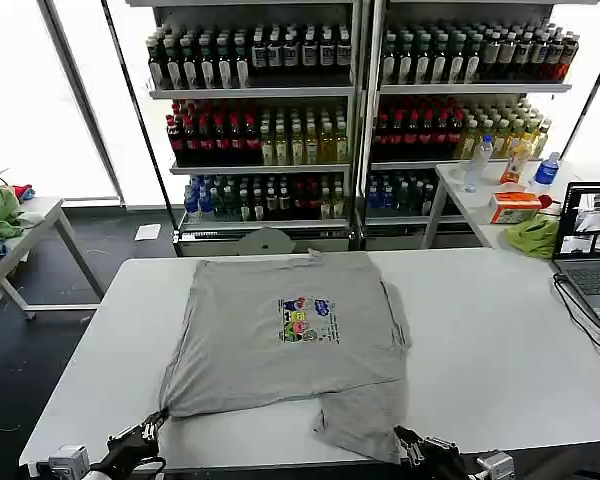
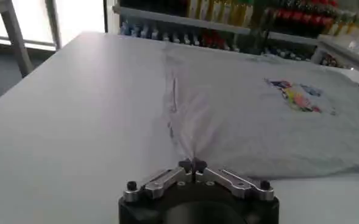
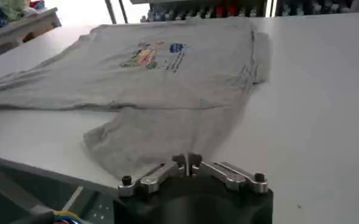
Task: Fold and organize the clothes.
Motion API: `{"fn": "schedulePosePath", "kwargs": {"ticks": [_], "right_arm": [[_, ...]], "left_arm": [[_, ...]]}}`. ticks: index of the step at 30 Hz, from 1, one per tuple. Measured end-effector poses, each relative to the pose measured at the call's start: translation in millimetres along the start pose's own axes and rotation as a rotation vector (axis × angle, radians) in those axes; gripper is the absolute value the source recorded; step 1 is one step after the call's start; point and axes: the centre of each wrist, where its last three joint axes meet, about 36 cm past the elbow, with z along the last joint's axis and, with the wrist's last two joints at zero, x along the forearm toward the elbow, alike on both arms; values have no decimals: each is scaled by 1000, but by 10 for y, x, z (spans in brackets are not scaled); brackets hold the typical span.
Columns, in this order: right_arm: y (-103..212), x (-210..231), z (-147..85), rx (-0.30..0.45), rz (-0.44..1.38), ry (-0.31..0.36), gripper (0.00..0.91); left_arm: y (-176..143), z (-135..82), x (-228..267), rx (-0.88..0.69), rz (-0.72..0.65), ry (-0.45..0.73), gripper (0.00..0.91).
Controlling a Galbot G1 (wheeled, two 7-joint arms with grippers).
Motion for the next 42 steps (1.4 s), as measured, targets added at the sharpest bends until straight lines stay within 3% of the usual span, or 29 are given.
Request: {"fn": "schedulePosePath", "kwargs": {"ticks": [7,8,9,13,15,16,18,42], "right_arm": [[-11,-109,-15,-17,1,9,907],[-12,-130,-16,-21,0,11,806],[-14,-154,-17,-24,0,14,766],[-30,-238,-29,-32,-4,23,736],[-34,-287,-33,-41,-8,22,474],[-34,-304,-34,-44,-10,22,181],[-30,-335,-40,-50,-19,21,0],[-44,-339,-52,-83,-57,41,0]], "left_arm": [[6,-24,-22,-4,3,-4,20],[2,-25,-27,-4,4,-4,20],[0,-28,-30,-4,5,-5,20],[-4,-41,-41,-6,7,-7,20],[-2,-47,-46,-6,7,-8,20],[-1,-48,-47,-6,8,-9,20],[-2,-47,-47,-5,7,-9,20],[47,-52,-50,-4,-7,-9,20]]}}
